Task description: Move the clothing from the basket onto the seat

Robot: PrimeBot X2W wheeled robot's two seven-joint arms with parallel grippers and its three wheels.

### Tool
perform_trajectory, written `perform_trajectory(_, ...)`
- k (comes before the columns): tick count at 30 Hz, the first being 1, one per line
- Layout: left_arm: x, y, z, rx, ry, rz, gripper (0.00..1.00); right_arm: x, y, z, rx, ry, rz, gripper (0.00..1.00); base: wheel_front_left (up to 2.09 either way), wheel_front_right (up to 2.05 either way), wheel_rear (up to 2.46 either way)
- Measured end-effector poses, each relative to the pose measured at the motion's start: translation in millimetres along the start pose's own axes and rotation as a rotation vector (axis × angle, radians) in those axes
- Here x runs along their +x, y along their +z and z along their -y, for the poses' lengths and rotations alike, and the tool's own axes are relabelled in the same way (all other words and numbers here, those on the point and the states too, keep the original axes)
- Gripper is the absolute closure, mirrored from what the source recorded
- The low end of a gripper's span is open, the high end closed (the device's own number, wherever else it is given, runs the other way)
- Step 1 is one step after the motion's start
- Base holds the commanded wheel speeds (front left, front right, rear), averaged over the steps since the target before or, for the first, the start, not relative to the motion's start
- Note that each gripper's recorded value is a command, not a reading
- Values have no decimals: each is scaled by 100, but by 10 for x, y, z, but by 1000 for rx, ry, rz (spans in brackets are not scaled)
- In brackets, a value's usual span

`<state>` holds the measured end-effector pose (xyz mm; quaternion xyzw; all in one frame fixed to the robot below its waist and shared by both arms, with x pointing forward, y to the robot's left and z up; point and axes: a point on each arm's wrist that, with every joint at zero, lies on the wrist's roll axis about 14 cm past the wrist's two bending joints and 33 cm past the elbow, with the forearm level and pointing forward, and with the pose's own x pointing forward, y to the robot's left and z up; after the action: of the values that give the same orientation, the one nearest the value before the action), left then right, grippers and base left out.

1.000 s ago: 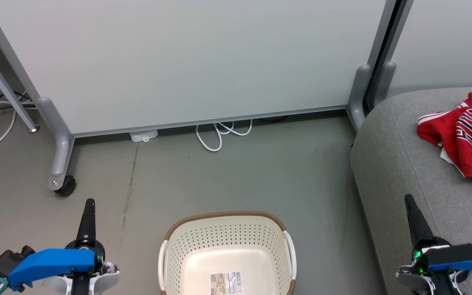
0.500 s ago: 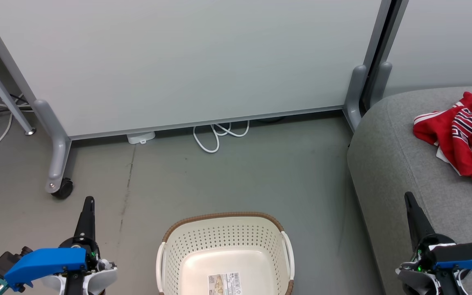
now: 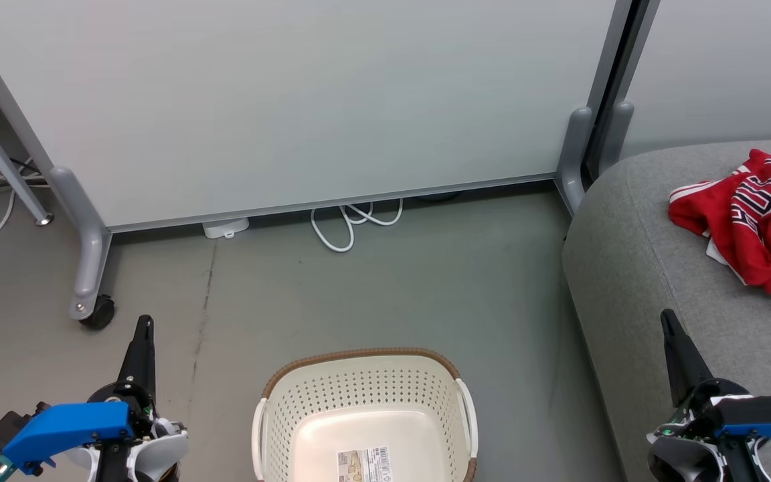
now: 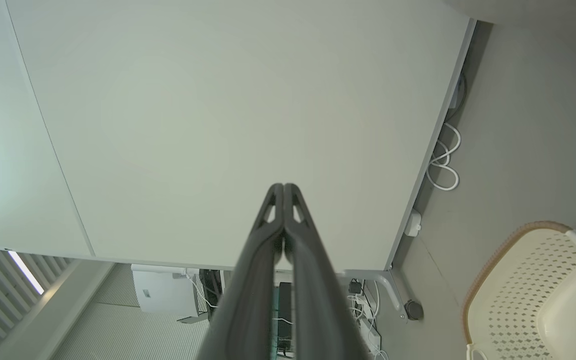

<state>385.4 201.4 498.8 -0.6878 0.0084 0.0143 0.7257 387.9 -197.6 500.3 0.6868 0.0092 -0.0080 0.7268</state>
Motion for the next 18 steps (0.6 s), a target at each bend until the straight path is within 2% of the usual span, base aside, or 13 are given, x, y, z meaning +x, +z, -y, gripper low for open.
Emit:
perform_trajectory(9,18,-17,46,-58,-19,-8,100,-11,20,-24,60,11,1,100,0,0,0)
perform_trajectory(18,20,-16,49,-59,-20,-8,100,-10,21,-26,61,12,1,100,0,0,0)
